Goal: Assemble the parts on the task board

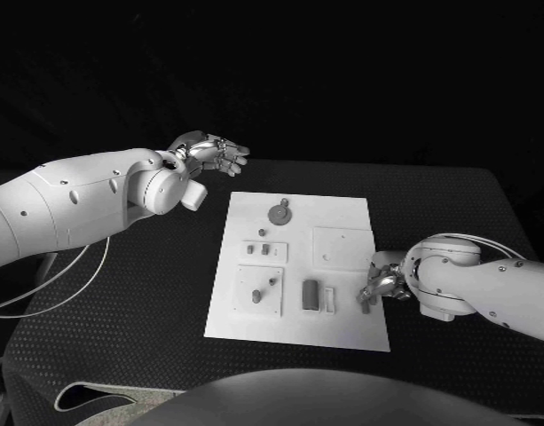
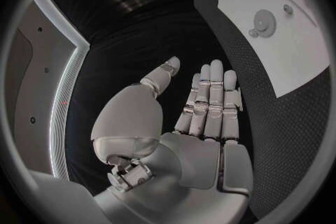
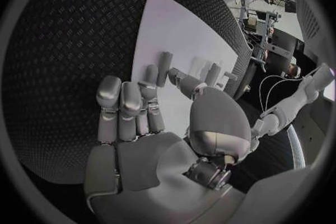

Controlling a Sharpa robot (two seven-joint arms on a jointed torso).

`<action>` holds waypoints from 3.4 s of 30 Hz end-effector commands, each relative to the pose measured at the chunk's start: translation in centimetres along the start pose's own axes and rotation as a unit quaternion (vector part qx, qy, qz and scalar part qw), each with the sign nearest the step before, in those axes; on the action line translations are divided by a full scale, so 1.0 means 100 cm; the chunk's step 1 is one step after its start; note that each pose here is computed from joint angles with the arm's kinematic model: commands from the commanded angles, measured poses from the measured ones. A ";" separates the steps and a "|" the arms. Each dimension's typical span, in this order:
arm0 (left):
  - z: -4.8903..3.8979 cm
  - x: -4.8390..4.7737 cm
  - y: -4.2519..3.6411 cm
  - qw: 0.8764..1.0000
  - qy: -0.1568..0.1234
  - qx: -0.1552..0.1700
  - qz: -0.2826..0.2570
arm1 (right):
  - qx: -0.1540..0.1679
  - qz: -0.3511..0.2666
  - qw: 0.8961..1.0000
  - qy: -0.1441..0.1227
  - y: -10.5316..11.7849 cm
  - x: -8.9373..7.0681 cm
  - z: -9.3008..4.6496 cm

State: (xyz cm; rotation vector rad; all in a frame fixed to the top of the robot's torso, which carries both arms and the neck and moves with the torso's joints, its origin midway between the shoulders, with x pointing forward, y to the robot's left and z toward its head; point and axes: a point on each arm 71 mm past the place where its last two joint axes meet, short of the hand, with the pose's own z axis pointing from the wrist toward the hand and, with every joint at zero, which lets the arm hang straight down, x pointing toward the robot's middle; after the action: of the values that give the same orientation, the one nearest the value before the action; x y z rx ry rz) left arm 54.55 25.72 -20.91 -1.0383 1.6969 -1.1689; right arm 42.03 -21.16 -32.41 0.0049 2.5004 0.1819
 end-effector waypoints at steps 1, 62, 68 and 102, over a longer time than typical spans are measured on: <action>0.0004 0.0031 -0.0020 1.000 0.009 0.005 -0.003 | -0.002 -0.045 0.999 0.007 0.006 0.022 0.007; 0.0006 0.0052 -0.0018 1.000 0.014 0.001 -0.004 | -0.045 0.212 0.975 0.044 0.036 0.014 -0.001; 0.0006 0.0053 -0.0018 1.000 0.014 0.000 -0.004 | -0.043 0.198 0.978 0.047 0.039 0.015 0.001; 0.0004 0.0045 -0.0013 1.000 0.015 -0.002 -0.004 | -0.066 0.153 0.985 0.047 0.048 0.018 0.003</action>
State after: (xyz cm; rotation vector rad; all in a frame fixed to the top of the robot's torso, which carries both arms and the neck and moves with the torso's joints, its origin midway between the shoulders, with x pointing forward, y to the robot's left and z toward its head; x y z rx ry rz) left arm 54.46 25.47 -21.00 -1.0398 1.7157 -1.1731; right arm 41.27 -17.07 -32.75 0.3986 2.5275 0.4411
